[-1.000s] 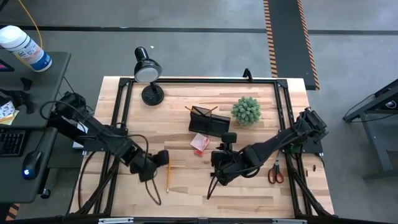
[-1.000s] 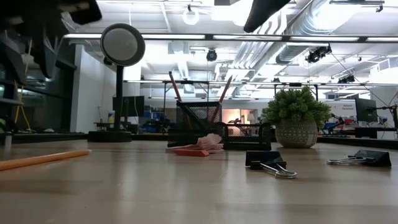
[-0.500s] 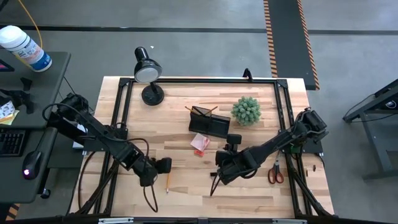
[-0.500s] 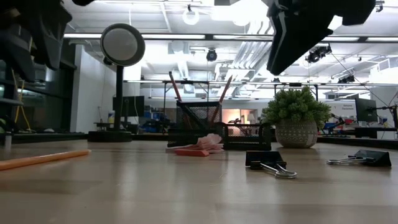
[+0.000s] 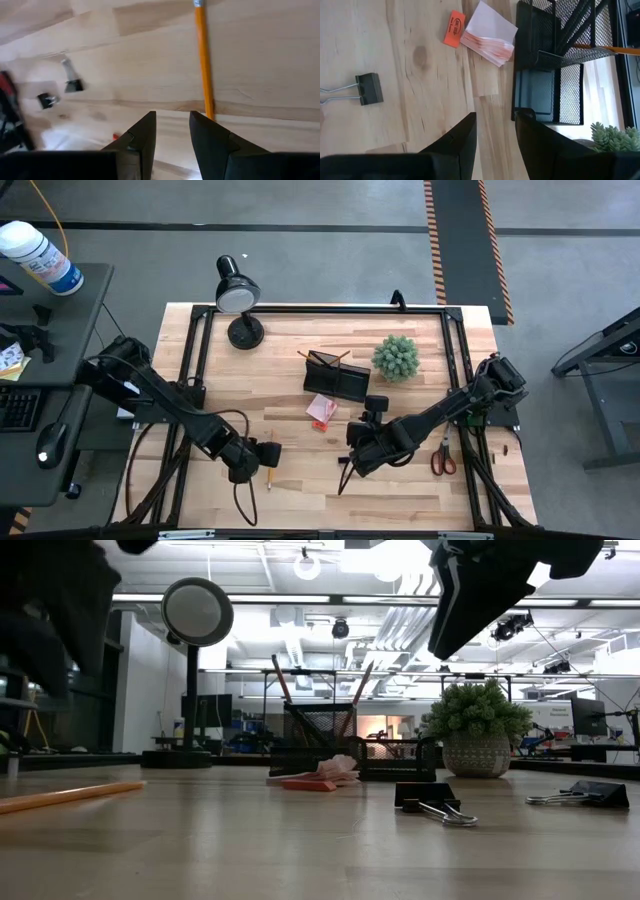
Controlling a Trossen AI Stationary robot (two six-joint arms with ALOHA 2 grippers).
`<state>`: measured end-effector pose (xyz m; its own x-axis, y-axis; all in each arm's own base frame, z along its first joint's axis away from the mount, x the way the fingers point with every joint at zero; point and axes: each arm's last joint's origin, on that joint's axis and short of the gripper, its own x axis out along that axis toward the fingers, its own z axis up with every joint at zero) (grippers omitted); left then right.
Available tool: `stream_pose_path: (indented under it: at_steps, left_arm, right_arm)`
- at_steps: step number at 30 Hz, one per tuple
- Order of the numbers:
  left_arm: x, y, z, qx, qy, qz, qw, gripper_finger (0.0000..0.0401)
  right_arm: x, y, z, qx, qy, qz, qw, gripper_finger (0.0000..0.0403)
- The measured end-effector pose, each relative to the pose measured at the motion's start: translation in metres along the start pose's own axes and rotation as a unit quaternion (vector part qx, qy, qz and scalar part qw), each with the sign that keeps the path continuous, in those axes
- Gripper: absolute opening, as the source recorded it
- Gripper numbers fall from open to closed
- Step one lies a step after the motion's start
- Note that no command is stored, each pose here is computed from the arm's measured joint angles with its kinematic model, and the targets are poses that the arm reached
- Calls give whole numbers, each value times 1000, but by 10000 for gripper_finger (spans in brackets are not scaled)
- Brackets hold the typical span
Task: Pick and place office supplies into organizer
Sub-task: Put the orange pencil into the black desk organizer
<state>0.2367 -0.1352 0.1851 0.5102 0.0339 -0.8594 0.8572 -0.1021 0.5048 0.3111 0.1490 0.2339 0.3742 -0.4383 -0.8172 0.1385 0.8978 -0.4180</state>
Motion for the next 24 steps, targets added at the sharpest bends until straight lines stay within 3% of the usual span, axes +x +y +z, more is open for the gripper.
stream_pose_path:
  at_steps: [4,16,21,24]
  left_arm:
    - [9,2,3,25,21,-34,999,106]
    - [4,20,13,84,8,-15,996,106]
    - [8,17,15,87,-3,-37,996,106]
    - [13,16,16,59,-1,-43,997,106]
  right_arm:
    - [0,0,0,0,2,-1,1000,129]
    - [-12,12,-12,8,-7,-17,1000,129]
    - [-16,16,-14,13,-14,-18,1000,129]
    - [-18,18,-15,18,-16,-17,1000,129]
